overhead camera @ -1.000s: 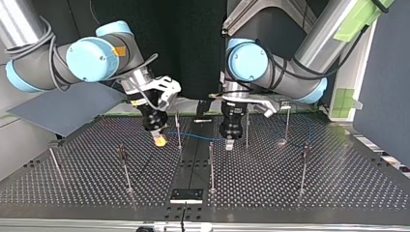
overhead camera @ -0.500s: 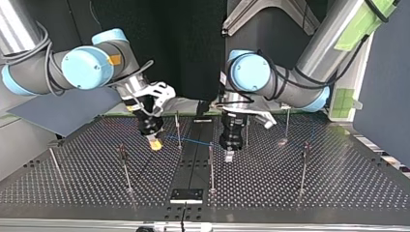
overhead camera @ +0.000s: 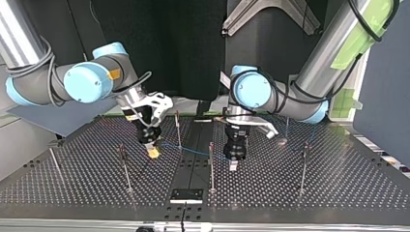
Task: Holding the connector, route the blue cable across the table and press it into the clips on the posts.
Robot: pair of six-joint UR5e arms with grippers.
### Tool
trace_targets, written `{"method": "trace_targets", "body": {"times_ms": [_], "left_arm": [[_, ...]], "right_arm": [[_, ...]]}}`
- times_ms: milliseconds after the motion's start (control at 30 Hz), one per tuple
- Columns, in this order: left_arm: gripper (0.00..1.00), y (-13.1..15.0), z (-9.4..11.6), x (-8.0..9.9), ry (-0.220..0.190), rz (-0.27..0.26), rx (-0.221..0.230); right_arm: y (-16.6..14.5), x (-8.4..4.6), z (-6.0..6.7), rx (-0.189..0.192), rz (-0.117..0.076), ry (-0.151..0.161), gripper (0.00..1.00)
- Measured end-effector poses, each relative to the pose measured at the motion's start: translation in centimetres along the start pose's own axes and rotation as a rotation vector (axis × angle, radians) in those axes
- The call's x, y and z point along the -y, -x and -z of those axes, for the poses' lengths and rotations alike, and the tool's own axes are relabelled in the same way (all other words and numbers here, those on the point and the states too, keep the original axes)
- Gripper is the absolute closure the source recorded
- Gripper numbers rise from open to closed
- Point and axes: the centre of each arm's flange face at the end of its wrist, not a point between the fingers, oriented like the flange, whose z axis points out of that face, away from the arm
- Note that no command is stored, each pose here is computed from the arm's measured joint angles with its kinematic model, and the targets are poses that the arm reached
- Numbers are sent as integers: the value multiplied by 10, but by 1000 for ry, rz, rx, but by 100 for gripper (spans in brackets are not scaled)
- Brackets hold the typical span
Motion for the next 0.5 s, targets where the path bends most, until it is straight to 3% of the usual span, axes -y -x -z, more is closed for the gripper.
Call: {"method": "trace_targets", "body": {"times_ms": [267,433,467,500], "left_arm": [[100,7,-11,-18,4,8,14],[100,7,-12,-19,2,8,14],[91,7,-12,-19,2,8,14],[91,7,-12,-18,1,8,12]], "right_arm": [[4,-5,-26,-7,13,-10,100],[1,-7,-32,-18,16,-10,100],[1,-8,-33,-18,17,-10,100],[1,-8,-33,-18,17,-9,100]]}}
